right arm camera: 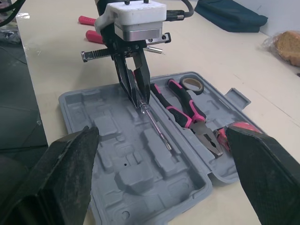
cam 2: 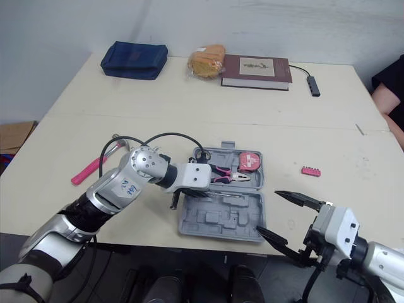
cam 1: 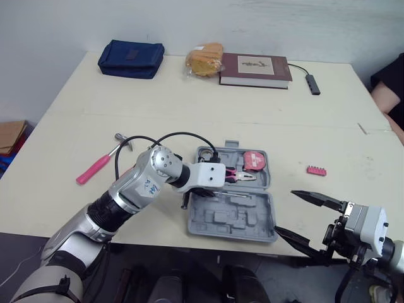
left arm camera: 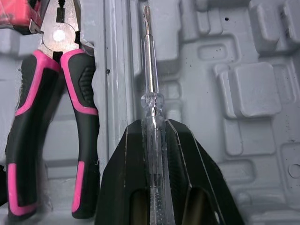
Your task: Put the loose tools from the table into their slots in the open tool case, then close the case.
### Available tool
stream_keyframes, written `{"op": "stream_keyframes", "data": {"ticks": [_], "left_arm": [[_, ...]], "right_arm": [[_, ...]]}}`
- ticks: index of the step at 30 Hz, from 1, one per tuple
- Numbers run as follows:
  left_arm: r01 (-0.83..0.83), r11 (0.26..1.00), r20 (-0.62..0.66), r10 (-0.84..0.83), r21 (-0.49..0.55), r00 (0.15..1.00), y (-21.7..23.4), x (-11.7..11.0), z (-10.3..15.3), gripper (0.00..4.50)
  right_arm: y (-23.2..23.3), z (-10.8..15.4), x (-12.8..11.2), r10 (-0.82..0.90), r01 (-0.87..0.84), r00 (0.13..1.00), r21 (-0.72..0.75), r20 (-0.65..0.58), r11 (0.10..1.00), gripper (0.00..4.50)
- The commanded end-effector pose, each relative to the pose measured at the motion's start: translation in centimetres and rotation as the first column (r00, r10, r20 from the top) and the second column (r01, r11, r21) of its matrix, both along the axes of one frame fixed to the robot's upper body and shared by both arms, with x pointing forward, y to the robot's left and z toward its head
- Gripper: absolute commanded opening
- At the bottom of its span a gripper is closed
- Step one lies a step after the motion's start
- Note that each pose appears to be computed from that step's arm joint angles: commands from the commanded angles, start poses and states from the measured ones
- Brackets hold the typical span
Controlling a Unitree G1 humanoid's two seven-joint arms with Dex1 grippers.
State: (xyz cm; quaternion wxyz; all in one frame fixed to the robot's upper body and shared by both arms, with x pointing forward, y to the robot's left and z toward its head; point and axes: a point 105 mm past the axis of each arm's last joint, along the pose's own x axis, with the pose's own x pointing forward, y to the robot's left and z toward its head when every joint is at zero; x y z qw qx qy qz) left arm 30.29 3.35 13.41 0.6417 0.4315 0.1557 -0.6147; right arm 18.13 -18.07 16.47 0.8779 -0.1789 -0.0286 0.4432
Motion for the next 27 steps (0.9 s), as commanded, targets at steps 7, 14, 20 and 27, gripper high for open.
{"op": "stream_keyframes", "data": {"ticks": [7, 14, 20, 27], "left_arm": [[0.021, 1.000, 0.022, -0.021, -0.017, 1.000, -1.5, -0.3, 0.5, 0.03], [0.018, 0.999, 0.030, -0.017, -0.027, 0.999, -1.6, -0.1, 0.6, 0.03], [0.023, 0.999, 0.087, -0.018, -0.046, 0.996, -1.8, 0.2, 1.4, 1.73], [0.100, 0.993, 0.137, -0.092, -0.055, 0.986, -1.1, -0.5, 3.7, 3.07]], "right_arm": [[1.1, 0.9, -0.3, 0.025, -0.026, 0.998, 0.010, 0.057, 1.000, 4.50], [1.3, 0.9, -0.3, 0.021, -0.022, 0.998, 0.018, 0.057, 1.000, 4.50], [1.4, 0.9, -0.4, 0.018, -0.020, 0.998, 0.022, 0.059, 1.000, 4.50], [1.5, 1.1, -0.3, 0.026, -0.028, 0.998, 0.029, 0.060, 0.999, 4.50]]}}
